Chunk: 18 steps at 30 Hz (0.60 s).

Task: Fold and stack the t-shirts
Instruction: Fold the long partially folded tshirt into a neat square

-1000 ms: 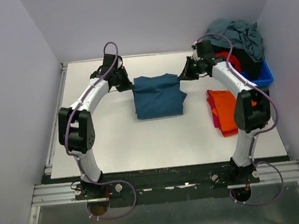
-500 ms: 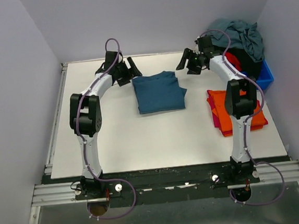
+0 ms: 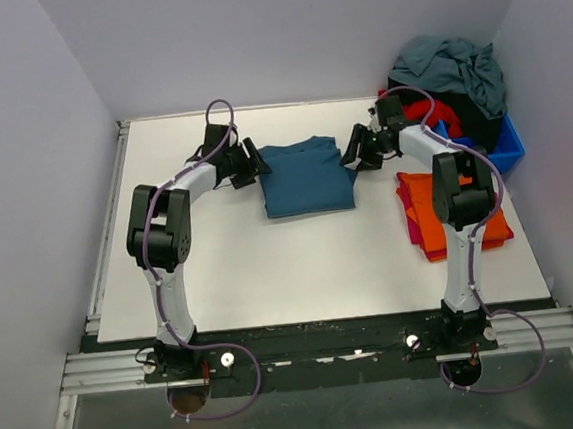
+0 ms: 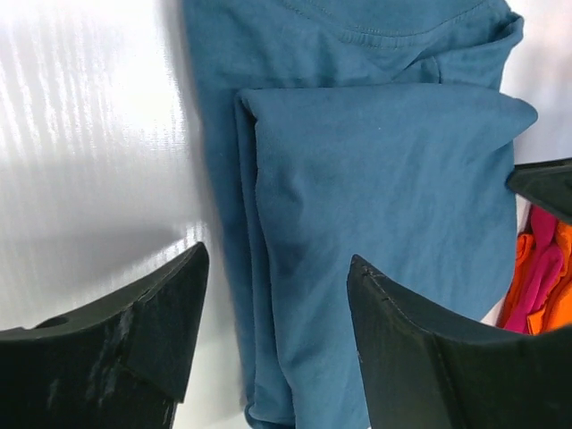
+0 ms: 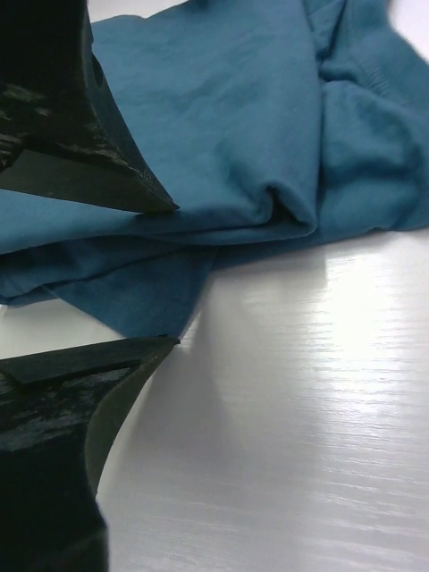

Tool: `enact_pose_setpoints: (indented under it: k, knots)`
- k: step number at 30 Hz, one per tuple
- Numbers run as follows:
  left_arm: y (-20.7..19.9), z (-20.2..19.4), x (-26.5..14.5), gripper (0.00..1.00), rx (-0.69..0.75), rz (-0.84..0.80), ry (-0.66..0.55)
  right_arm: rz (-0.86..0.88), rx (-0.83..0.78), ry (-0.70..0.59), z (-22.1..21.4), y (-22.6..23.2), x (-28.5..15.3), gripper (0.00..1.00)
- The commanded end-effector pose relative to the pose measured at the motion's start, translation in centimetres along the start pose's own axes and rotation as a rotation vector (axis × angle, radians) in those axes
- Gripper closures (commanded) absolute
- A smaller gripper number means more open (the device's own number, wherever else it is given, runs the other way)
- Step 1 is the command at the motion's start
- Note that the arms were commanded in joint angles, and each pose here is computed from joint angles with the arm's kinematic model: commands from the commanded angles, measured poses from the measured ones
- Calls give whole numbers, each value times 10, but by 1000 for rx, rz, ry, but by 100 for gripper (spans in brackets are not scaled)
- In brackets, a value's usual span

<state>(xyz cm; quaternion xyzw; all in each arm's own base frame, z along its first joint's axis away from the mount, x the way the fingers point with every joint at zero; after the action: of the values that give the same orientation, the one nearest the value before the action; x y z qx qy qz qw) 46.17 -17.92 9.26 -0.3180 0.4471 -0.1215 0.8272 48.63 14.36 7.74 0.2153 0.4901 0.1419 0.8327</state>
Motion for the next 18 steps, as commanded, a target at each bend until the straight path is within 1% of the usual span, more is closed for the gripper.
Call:
enact_pose_setpoints:
  k: [1,2,5,6,8,9,10,13,15,16,17,18]
  knots:
    - [-12,-2,9,30,7,-72,16,69,-24,23,-11,8,4,37]
    - [-13,-4,11,32,8,-81,20,82,-30,29,-13,10,5,38]
    - [-10,-9,18,47,4,-83,38,83,-31,56,-24,10,9,44]
    - [-8,-11,20,53,2,-82,45,81,-27,65,-29,10,8,49]
    - [-6,-15,22,68,5,-78,53,76,-18,80,-37,10,6,60]
    - [-4,-17,23,73,6,-77,58,69,-15,85,-43,9,5,62]
    - [-2,-20,23,76,5,-72,62,65,-16,88,-49,9,4,65]
    - [1,-28,21,93,6,-73,69,46,-5,89,-60,8,-3,80]
    - [4,-34,17,99,7,-76,72,45,3,91,-67,8,-10,90]
    - [5,-39,13,100,6,-74,74,52,1,90,-70,10,-13,95]
    - [6,-45,9,100,9,-79,78,54,1,89,-74,11,-16,96]
    - [6,-51,4,100,10,-77,81,47,2,89,-79,14,-21,99]
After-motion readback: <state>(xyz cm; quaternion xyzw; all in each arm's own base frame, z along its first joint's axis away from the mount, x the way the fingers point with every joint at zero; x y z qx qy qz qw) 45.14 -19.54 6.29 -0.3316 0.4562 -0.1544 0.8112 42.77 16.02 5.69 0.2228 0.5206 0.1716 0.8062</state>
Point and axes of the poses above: each gripper's point midway between its finger pads, its own x axis out along the fingers, its own y axis along the line the jaws close on, z = x × y, the point moved 4 cm from there along -x, back along the fingers, and after that the axes turned 3 degrees about -x, right-handed, at the moved point
